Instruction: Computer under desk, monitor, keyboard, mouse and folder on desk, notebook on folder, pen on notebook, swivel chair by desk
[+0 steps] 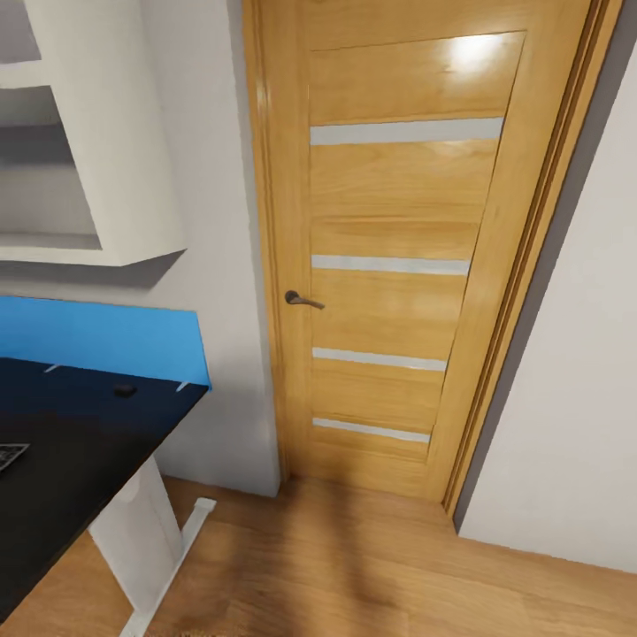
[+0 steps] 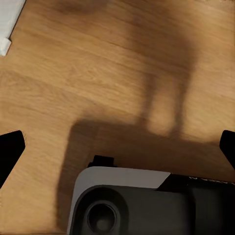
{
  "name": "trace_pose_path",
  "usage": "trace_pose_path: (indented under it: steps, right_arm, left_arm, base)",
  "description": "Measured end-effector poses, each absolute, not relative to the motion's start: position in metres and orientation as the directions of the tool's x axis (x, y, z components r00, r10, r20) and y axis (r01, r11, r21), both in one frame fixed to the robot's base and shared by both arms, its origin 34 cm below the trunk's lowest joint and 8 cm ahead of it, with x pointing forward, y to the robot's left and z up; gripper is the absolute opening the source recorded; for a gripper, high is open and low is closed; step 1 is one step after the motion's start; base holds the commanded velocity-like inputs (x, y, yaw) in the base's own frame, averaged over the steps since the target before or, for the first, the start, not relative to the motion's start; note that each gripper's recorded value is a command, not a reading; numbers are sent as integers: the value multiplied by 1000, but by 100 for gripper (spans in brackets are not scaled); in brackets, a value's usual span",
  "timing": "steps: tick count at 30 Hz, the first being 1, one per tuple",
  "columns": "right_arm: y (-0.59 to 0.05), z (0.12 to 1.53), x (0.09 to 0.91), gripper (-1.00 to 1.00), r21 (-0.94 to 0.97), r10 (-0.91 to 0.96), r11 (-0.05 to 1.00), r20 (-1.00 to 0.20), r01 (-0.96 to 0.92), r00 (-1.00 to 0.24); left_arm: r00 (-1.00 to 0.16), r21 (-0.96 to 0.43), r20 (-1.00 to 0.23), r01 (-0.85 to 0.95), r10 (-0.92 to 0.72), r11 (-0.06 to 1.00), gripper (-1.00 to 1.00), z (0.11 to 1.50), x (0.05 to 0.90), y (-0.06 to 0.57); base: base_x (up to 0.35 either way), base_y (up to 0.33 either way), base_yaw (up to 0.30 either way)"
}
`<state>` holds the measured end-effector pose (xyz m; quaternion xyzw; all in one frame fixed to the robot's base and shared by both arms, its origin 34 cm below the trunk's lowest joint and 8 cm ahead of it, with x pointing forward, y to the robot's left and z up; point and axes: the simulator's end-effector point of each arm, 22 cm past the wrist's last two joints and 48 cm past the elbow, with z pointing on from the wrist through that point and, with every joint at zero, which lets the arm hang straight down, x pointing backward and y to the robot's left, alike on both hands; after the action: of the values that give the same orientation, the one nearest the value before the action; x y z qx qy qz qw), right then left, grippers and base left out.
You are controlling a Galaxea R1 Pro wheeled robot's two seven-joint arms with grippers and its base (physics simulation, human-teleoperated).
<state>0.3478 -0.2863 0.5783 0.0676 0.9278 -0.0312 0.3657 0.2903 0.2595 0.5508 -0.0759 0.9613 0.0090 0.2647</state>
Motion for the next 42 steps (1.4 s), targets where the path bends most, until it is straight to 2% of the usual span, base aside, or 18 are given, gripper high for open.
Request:
trace_pose_path:
  steps: [42]
  right_arm:
    - [-286, 574, 341, 100, -12, 102, 989, -668, 147, -737]
  left_arm:
    - [-858, -17, -493, -155, -143, 988, 100, 548, 283, 261]
  base:
    - [0, 0, 279]
